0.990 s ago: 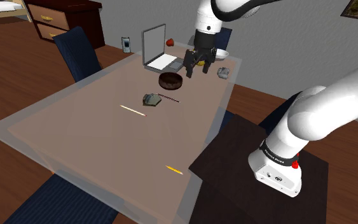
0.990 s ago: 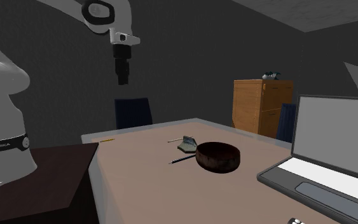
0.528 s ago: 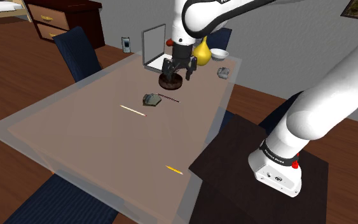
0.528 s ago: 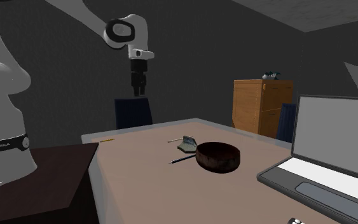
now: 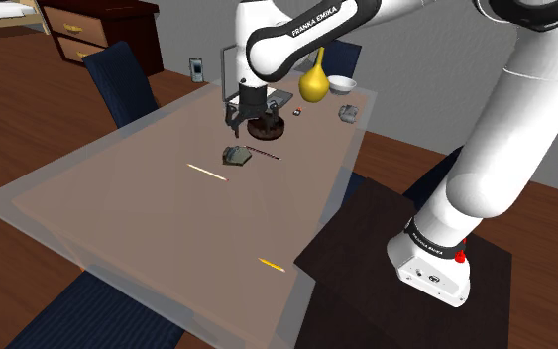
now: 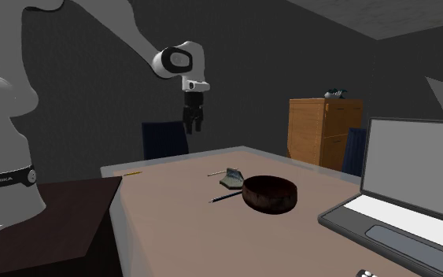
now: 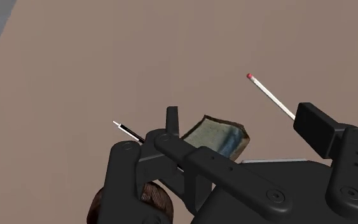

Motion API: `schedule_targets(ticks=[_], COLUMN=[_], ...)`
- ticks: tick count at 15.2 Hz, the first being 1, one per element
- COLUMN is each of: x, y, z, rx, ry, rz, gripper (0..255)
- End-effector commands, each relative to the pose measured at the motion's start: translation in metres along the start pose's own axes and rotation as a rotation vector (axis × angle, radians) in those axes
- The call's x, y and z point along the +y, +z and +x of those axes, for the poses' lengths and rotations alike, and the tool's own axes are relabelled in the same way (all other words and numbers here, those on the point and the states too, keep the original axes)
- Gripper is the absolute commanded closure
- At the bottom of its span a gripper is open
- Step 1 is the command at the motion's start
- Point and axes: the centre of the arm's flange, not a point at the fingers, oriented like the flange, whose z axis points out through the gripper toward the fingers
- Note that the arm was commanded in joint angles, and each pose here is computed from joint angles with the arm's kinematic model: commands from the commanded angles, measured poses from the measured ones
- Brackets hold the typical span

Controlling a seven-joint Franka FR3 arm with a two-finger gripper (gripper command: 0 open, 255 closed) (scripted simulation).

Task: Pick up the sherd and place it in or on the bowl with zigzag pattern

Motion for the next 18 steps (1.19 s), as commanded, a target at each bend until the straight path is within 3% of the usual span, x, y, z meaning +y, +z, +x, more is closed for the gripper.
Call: schedule_targets(ticks=[1, 14, 18], x=[-0.017, -0.08, -0.08], y=[0.017, 0.118, 0.137], z=[0.017, 0.144, 0.149], rx=[0.002, 0.013, 0.014], ry=[0.055, 0.383, 0.394], rz=[-0.009, -0.064, -0.066], gripper=[0, 0, 0])
